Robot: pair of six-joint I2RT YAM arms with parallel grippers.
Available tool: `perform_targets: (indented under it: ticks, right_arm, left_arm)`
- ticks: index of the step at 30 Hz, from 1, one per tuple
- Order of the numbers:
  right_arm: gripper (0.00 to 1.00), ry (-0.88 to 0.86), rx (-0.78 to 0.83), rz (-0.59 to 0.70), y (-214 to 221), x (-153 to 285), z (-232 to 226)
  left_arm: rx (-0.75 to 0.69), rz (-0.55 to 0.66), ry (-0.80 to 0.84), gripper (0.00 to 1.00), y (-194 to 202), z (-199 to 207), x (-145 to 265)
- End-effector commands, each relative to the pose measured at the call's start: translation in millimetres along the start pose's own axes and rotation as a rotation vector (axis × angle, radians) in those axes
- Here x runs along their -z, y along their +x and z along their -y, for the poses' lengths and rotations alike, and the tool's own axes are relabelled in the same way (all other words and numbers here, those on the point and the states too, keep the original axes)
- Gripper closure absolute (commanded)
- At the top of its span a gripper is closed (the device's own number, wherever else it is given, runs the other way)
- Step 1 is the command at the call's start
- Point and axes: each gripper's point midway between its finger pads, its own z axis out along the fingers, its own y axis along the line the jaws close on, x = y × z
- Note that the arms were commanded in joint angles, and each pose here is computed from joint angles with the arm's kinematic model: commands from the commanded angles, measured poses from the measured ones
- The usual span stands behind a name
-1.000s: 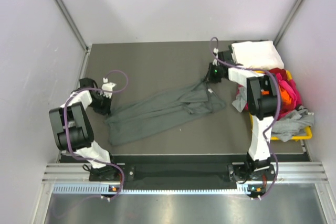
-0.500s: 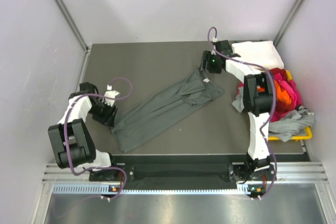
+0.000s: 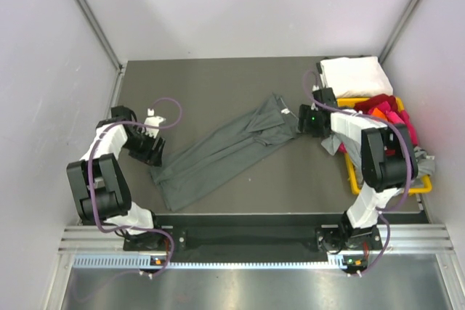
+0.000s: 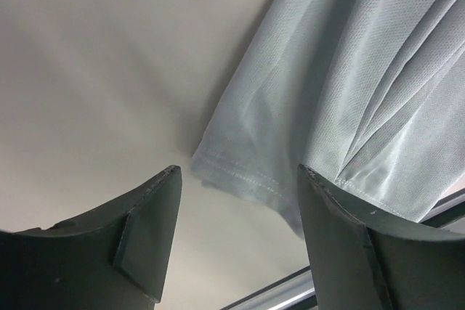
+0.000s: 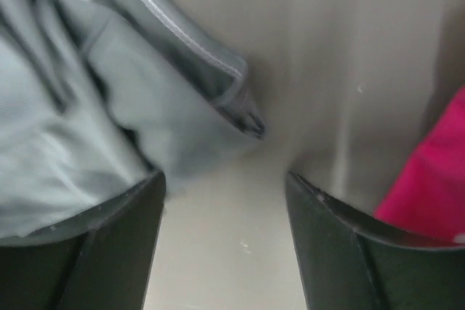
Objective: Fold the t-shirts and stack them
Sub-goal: Fold the tshirt
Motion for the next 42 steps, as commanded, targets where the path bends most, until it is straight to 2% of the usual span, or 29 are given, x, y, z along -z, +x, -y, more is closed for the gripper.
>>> perform_targets:
  ticks: [1,5,7,10,11,13,17,21,24,25,28,33,34,35,37,40,41,42]
  right_arm:
    - [0.33,-0.002,-0.037,0.021,1.9,-8.9,9.4]
    - [0.57,-0.095,-0.035,0.002,1.1,-21.9,-4.1]
    - [0.63,-0.127,-0.043,0.001,-7.1,-30.3,-9.8]
    - [0.79,-0.160,-0.063,0.006,-25.3,-42.5,-16.5]
    - [0.89,-0.169,-0.077,0.010,-35.2,-50.2,-18.9]
    - [0.99,-0.208,-0.096,0.024,-52.3,-57.9,-25.0]
    - [1.00,-0.308,-0.151,0.073,-117.9,-96.3,-52.3]
    - [1.00,-0.397,-0.228,0.115,-170.2,-134.4,-80.1]
    - [0.92,-0.457,-0.286,0.176,-207.4,-152.6,-99.3]
    - [0.81,-0.483,-0.321,0.191,-215.7,-153.8,-104.3]
    - [0.65,-0.474,-0.357,0.244,-234.5,-148.9,-99.1]
    - [0.38,-0.305,-0.292,0.340,-254.5,-84.9,-58.8]
    - [0.31,-0.270,-0.250,0.350,-253.0,-75.0,-52.3]
    - [0.27,-0.245,-0.237,0.362,-251.3,-50.0,-49.7]
    - [0.23,-0.207,-0.219,0.368,-241.2,-29.6,-43.1]
    - [0.21,-0.223,-0.222,0.375,-199.2,8.1,-50.0]
    - [0.21,-0.218,-0.228,0.338,-161.5,18.2,-46.5]
    - [0.21,-0.250,-0.225,0.347,-148.6,25.3,-54.3]
  left_arm:
    - [-0.018,0.047,0.026,0.29,-17.2,5.9,-3.7]
    - [-0.024,0.041,0.018,0.29,-18.4,8.7,-9.0]
    - [-0.029,0.042,0.021,0.29,-19.6,10.9,-9.4]
    - [-0.030,0.051,0.016,0.29,-21.9,12.1,-7.4]
    - [-0.030,0.051,0.014,0.29,-22.0,11.8,-7.0]
    - [-0.036,0.044,0.023,0.29,-21.0,15.4,-5.9]
    - [-0.054,0.032,0.047,0.29,-21.5,28.6,-10.4]
    - [-0.149,-0.012,0.085,0.29,-24.4,61.6,-27.9]
    - [-0.198,-0.024,0.128,0.29,-28.9,81.7,-36.8]
    - [-0.202,-0.025,0.134,0.29,-30.9,83.7,-37.7]
    - [-0.195,-0.028,0.139,0.29,-35.7,85.7,-41.1]
    - [-0.205,-0.028,0.140,0.29,-31.2,88.7,-41.9]
    - [-0.209,-0.022,0.136,0.29,-30.8,88.4,-42.1]
    - [-0.208,-0.024,0.134,0.29,-27.4,88.9,-42.7]
    - [-0.213,-0.001,0.117,0.29,-29.7,88.5,-38.9]
    - [-0.207,0.028,0.106,0.29,-28.7,90.7,-35.0]
    - [-0.207,0.037,0.103,0.29,-27.6,92.1,-33.1]
    - [-0.206,0.049,0.105,0.29,-28.7,93.4,-31.8]
